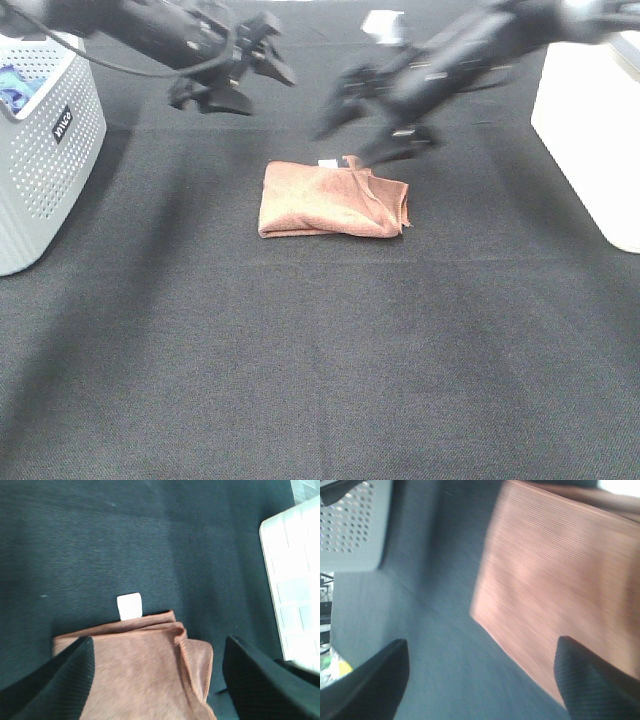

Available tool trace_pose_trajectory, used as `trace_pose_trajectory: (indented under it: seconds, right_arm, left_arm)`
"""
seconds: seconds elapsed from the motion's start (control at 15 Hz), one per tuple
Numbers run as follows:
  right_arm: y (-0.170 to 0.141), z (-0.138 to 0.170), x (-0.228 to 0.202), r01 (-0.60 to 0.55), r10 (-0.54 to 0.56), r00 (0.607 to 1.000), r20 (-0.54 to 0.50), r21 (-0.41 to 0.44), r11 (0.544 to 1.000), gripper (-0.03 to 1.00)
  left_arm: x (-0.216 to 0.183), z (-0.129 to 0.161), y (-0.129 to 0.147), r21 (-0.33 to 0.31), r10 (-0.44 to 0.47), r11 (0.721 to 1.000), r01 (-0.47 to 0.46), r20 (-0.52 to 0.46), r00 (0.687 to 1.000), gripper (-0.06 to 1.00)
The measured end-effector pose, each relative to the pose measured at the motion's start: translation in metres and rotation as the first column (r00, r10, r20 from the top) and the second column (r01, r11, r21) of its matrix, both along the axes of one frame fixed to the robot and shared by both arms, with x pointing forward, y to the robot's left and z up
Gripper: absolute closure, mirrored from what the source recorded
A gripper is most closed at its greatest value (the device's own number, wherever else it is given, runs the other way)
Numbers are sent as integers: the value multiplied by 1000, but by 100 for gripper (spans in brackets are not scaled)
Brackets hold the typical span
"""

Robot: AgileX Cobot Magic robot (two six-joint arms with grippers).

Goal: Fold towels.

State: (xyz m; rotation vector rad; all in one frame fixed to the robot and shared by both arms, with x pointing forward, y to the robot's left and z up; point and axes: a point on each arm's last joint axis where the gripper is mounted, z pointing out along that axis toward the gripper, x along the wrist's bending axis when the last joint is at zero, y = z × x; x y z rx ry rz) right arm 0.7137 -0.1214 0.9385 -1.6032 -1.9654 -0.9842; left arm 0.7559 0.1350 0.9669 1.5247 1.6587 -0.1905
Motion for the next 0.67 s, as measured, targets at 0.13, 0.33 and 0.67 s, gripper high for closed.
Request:
trace_pose_trajectory:
  seconds: [0.13,0.33,0.67]
  right_arm:
    - [7,-18,6,49,-49,999,10,-1,999,21]
    - [-8,-50,16,112,-113,994,-9,-32,993,21]
    - [-49,-60,28,197,-199,980,-12,-78,977,21]
  left_arm:
    - [0,3,7,-2,-6,1000,6,-14,1000,26]
    - [-2,3,8,1,-20,1000,20,-29,999,26]
    - [-3,2,7,2,-33,999,33,-41,999,26]
